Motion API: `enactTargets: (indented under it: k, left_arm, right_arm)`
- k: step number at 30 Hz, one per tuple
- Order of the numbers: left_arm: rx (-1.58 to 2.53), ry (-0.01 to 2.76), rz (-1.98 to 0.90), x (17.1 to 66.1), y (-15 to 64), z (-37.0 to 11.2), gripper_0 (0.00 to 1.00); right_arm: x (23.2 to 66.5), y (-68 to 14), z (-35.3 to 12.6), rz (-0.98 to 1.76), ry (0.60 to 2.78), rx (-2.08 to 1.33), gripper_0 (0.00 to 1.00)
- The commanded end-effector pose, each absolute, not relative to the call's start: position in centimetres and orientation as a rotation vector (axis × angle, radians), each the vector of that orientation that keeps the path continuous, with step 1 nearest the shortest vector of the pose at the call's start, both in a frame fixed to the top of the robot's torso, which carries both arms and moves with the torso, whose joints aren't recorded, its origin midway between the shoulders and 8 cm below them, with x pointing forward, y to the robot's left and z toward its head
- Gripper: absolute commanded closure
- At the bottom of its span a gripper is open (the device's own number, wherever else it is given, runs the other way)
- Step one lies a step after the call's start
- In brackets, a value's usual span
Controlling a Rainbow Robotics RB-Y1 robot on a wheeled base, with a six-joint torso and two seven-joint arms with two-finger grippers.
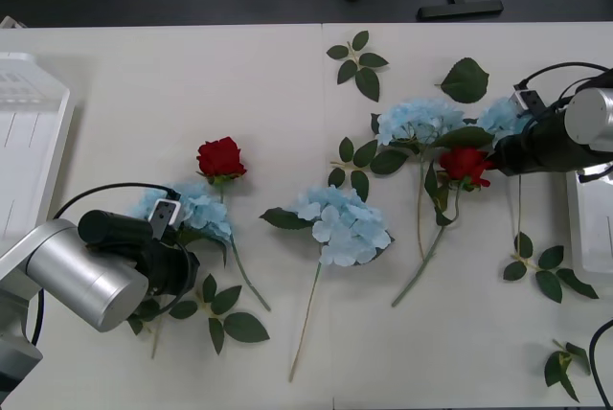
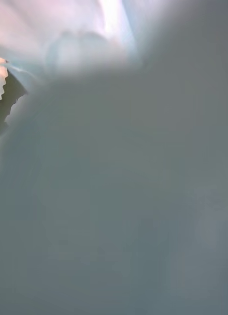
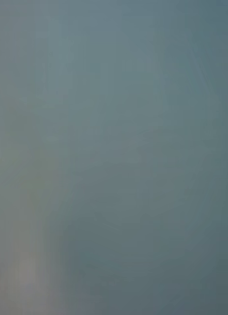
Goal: Place the red flowers into the right box and the blue flowers into the left box. If a person shows an open palm, hand one flower to the person first, then continue sorting.
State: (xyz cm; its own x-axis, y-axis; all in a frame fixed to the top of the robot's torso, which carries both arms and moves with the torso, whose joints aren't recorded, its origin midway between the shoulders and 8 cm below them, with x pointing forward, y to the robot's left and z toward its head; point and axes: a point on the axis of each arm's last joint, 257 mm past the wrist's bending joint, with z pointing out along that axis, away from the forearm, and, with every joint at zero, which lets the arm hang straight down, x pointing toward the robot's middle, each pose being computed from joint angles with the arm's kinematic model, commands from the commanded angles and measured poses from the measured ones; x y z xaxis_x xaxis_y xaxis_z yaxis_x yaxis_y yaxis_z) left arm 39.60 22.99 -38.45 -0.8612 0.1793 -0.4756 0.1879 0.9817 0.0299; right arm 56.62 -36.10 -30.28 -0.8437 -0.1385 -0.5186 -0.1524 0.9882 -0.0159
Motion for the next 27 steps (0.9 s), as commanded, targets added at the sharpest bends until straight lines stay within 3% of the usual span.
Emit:
enactTargets:
  k: [1,3,6,7,17,27]
  left_arm:
    - [0.195,2.558,-0.060,42.0,21.8,-35.6,1.00]
    - [0.194,2.532,-0.041,42.6,22.7,-34.0,1.00]
    - [0.222,2.495,0.047,43.3,25.0,-29.9,1.00]
    - [0.225,2.492,0.064,43.4,25.5,-29.2,1.00]
    - [0.172,2.480,0.288,45.0,35.9,-18.0,1.00]
    - [0.096,2.532,0.591,48.1,48.5,-10.7,1.00]
  right_arm:
    - [59.5,-34.0,-27.5,0.054,2.533,-0.187,0.40]
    - [59.8,-34.0,-27.4,0.052,2.535,-0.185,0.54]
    - [60.0,-34.2,-27.1,0.039,2.532,-0.187,0.96]
    - [60.0,-34.2,-27.1,0.039,2.532,-0.187,1.00]
    - [60.4,-35.5,-25.8,0.022,2.519,-0.169,1.00]
    - [58.2,-39.3,-18.8,0.197,2.517,-0.240,1.00]
